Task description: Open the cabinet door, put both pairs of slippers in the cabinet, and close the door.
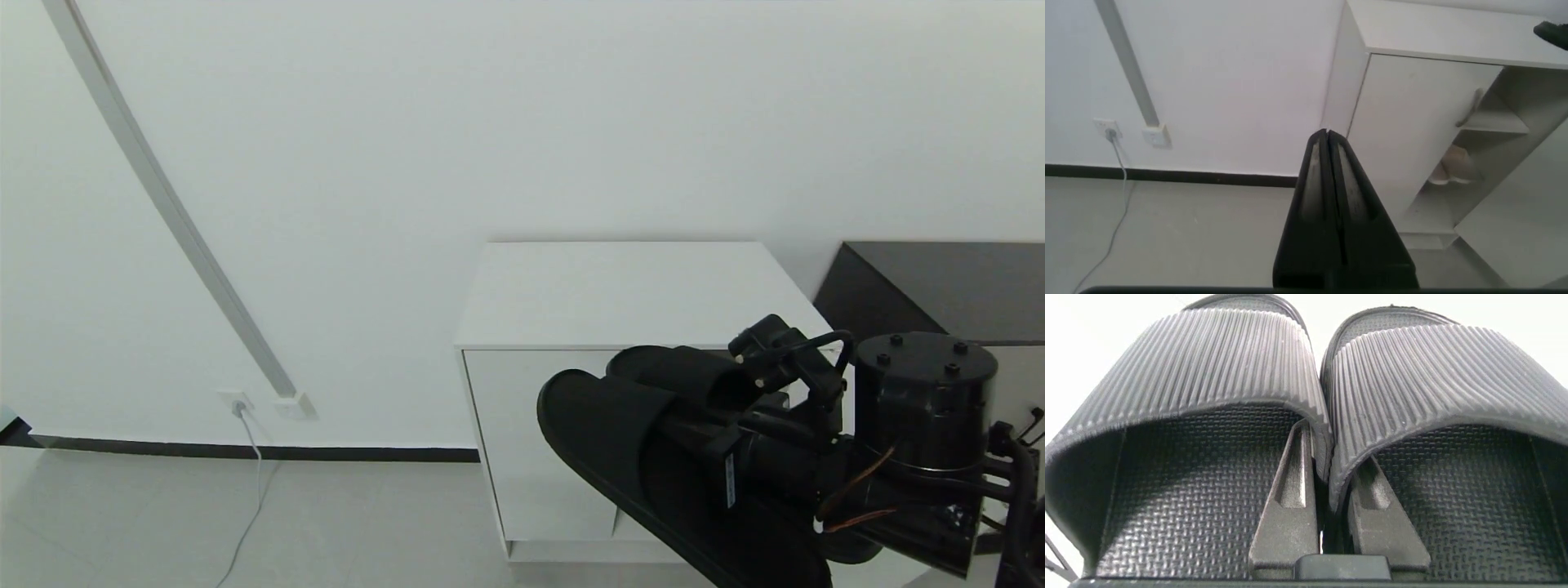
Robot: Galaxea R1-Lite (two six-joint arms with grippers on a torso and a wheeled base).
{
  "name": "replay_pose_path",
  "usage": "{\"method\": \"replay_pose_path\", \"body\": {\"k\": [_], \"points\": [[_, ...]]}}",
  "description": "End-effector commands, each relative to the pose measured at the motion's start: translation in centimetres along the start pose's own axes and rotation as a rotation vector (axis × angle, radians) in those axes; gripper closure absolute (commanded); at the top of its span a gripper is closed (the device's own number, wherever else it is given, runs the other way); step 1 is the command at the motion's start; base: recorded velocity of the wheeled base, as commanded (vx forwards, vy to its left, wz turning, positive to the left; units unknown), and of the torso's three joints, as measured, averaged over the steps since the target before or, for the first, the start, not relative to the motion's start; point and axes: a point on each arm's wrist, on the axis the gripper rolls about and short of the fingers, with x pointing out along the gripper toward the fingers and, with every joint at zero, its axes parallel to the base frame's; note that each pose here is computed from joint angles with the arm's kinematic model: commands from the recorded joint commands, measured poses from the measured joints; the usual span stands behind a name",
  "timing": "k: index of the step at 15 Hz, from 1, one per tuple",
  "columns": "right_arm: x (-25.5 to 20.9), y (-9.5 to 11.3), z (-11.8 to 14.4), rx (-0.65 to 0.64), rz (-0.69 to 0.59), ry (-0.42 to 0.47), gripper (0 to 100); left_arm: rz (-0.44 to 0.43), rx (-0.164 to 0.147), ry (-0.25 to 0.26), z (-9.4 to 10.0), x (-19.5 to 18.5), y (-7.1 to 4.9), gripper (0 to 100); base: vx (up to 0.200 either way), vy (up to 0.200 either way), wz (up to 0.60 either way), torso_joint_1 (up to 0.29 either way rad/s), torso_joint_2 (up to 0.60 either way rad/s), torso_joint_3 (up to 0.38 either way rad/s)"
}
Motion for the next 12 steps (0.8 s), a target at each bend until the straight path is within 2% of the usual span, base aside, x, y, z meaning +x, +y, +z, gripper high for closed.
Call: {"method": "replay_pose_path", "body": {"k": [1, 11, 12], "points": [[0.1, 0.01, -0.13, 0.0, 0.0, 0.005, 100, -0.001, -0.002, 0.001, -0.02, 0.01, 0.01, 100, 0.0, -0.2, 0.0, -0.002, 0.0, 0.002], [-0.06, 0.11, -0.4, -0.003, 0.004, 0.013, 100, 0.001, -0.002, -0.002, 0.04, 0.0, 0.0, 100, 0.0, -0.2, 0.0, 0.002, 0.0, 0.002], [-0.18, 0.09, -0.66, -0.003, 0.004, 0.022, 100, 0.001, -0.002, 0.001, -0.02, 0.01, 0.0, 100, 0.0, 0.0, 0.0, 0.0, 0.0, 0.0]]}}
